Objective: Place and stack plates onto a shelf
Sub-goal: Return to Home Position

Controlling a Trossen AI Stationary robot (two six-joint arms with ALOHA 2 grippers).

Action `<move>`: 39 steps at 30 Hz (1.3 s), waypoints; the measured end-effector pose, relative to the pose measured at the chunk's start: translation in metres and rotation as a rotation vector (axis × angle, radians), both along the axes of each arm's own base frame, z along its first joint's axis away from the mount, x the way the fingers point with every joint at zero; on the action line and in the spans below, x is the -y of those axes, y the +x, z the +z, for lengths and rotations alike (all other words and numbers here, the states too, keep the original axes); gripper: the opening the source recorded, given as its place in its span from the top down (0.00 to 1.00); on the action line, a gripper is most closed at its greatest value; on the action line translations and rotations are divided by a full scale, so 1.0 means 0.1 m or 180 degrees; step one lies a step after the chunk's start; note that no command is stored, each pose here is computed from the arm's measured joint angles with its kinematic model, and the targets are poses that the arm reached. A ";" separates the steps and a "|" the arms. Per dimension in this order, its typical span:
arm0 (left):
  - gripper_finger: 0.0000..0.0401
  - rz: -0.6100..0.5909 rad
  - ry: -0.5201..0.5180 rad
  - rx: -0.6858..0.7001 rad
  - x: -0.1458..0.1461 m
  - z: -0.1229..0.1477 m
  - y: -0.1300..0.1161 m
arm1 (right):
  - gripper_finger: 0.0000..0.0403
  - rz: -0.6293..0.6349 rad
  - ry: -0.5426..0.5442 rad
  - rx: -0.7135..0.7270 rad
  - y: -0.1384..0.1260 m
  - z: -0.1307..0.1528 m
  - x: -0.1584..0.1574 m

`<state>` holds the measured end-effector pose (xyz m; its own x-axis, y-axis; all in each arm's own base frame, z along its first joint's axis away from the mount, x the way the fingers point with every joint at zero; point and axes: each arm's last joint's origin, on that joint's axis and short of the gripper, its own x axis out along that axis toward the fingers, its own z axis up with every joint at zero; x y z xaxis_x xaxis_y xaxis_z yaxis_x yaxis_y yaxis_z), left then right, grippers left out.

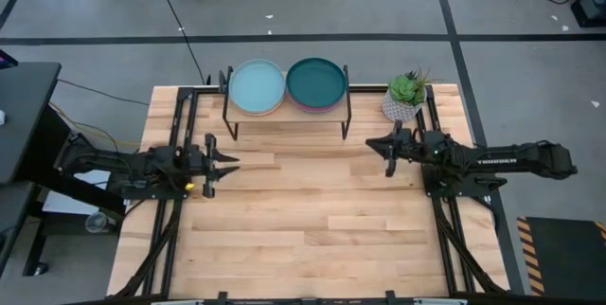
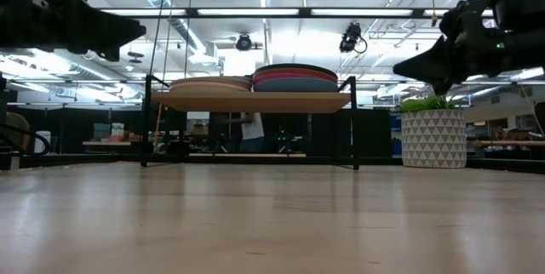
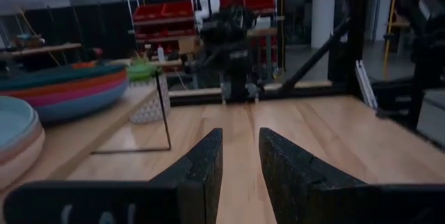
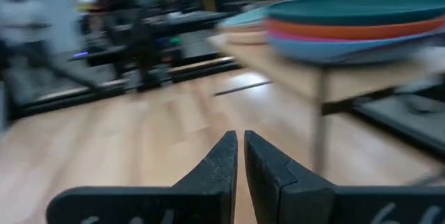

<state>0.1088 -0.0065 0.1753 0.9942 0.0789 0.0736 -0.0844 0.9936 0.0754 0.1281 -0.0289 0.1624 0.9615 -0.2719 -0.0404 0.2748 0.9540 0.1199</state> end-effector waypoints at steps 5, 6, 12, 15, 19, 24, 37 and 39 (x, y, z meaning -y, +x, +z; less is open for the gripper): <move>0.75 -0.0008 -0.0112 0.0039 0.00 0.01 0.00 | 0.92 -0.0689 0.0157 0.0082 -0.03 0.00 0.07; 0.75 -0.0014 -0.0204 0.0052 0.00 0.01 0.00 | 0.92 -0.0778 0.0158 0.0087 -0.03 0.00 0.08; 0.75 -0.0047 -0.0599 0.0088 0.00 0.01 0.00 | 0.92 -0.0858 0.0149 0.0087 -0.03 0.01 0.09; 0.75 -0.0047 -0.0570 0.0086 0.00 0.01 0.00 | 0.92 -0.0853 0.0141 0.0083 -0.03 0.01 0.09; 0.75 -0.0045 -0.0567 0.0084 0.00 0.01 0.00 | 0.92 -0.0847 0.0140 0.0083 -0.03 0.01 0.09; 0.74 -0.0046 -0.0558 0.0084 0.00 0.01 0.00 | 0.92 -0.0846 0.0138 0.0082 -0.03 0.01 0.09; 0.74 -0.0046 -0.0557 0.0081 0.00 0.01 0.00 | 0.92 -0.0844 0.0137 0.0082 -0.03 0.01 0.09; 0.74 -0.0046 -0.0556 0.0081 0.00 0.01 0.00 | 0.92 -0.0844 0.0138 0.0082 -0.03 0.01 0.09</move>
<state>0.1087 -0.0065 0.1762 0.9933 0.0785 0.0852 -0.0699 0.9925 -0.1005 0.1247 -0.0378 0.1629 0.8578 -0.5129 -0.0339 0.5107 0.8430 0.1691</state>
